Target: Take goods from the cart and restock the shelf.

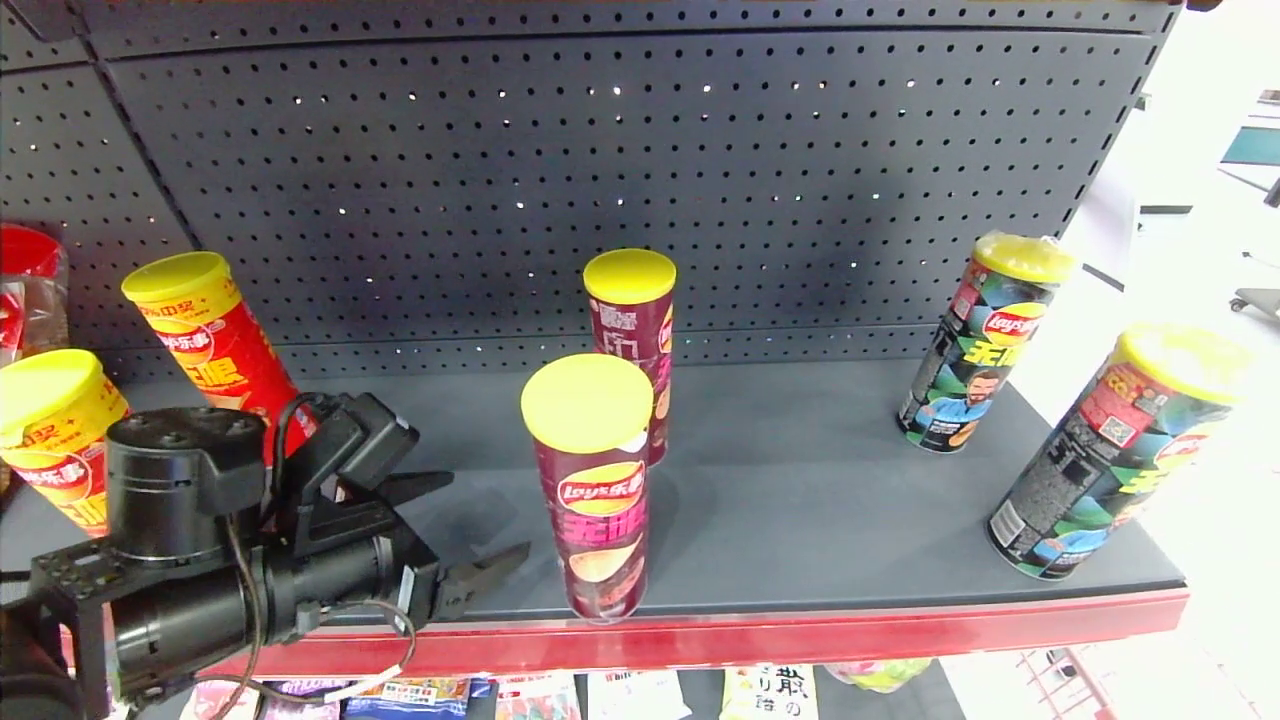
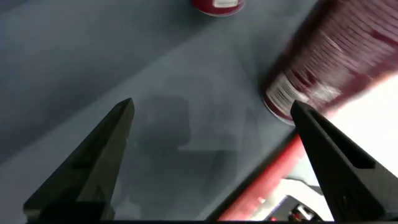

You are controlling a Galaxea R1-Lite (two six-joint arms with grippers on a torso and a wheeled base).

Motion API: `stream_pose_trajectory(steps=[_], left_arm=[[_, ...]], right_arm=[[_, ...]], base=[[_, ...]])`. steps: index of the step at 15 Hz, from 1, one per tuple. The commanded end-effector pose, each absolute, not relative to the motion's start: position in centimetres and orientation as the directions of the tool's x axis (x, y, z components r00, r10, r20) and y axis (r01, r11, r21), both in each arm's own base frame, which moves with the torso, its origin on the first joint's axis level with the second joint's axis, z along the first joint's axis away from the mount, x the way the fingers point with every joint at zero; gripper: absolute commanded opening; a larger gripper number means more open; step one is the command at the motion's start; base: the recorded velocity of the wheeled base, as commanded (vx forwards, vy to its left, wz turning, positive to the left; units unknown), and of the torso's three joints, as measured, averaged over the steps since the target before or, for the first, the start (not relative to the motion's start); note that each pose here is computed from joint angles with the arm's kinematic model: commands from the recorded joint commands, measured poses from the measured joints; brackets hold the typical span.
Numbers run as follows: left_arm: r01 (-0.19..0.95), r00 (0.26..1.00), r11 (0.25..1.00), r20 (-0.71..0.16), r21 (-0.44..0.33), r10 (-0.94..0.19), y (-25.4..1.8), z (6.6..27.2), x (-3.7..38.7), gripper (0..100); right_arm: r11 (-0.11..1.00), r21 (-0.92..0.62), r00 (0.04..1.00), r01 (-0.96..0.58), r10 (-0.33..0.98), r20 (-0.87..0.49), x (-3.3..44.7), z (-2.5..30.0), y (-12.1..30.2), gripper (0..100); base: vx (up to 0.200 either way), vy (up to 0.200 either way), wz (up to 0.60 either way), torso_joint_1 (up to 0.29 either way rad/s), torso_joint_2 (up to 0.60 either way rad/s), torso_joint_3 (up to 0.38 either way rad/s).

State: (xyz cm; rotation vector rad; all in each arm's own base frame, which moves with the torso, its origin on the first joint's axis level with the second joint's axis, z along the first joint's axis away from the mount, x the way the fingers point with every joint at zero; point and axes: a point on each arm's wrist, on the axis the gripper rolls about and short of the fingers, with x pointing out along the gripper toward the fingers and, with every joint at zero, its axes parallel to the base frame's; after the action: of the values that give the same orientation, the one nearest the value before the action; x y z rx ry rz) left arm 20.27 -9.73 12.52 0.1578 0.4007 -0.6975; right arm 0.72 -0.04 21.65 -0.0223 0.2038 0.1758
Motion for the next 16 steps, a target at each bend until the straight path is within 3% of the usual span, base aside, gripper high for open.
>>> stream_pose_trajectory(steps=[1,6,16], left_arm=[[0.666,0.67,0.746,-0.439,-0.001,-0.599,-10.6,11.8,21.0,100],[0.678,0.647,0.735,-0.466,-0.011,-0.604,-11.2,10.9,21.5,100],[0.685,0.649,0.728,-0.451,-0.005,-0.613,-12.7,11.0,23.8,100]], right_arm=[[0.988,-0.001,0.973,-0.151,0.149,-0.177,-0.3,20.7,-0.3,100],[0.99,-0.003,0.97,-0.142,0.139,-0.201,-0.9,18.4,-0.5,100],[0.99,0.009,0.971,-0.14,0.139,-0.192,-1.3,17.8,-0.6,100]], base=[[0.0,0.0,0.0,0.0,0.0,0.0],[0.0,0.0,0.0,0.0,0.0,0.0],[0.0,0.0,0.0,0.0,0.0,0.0]])
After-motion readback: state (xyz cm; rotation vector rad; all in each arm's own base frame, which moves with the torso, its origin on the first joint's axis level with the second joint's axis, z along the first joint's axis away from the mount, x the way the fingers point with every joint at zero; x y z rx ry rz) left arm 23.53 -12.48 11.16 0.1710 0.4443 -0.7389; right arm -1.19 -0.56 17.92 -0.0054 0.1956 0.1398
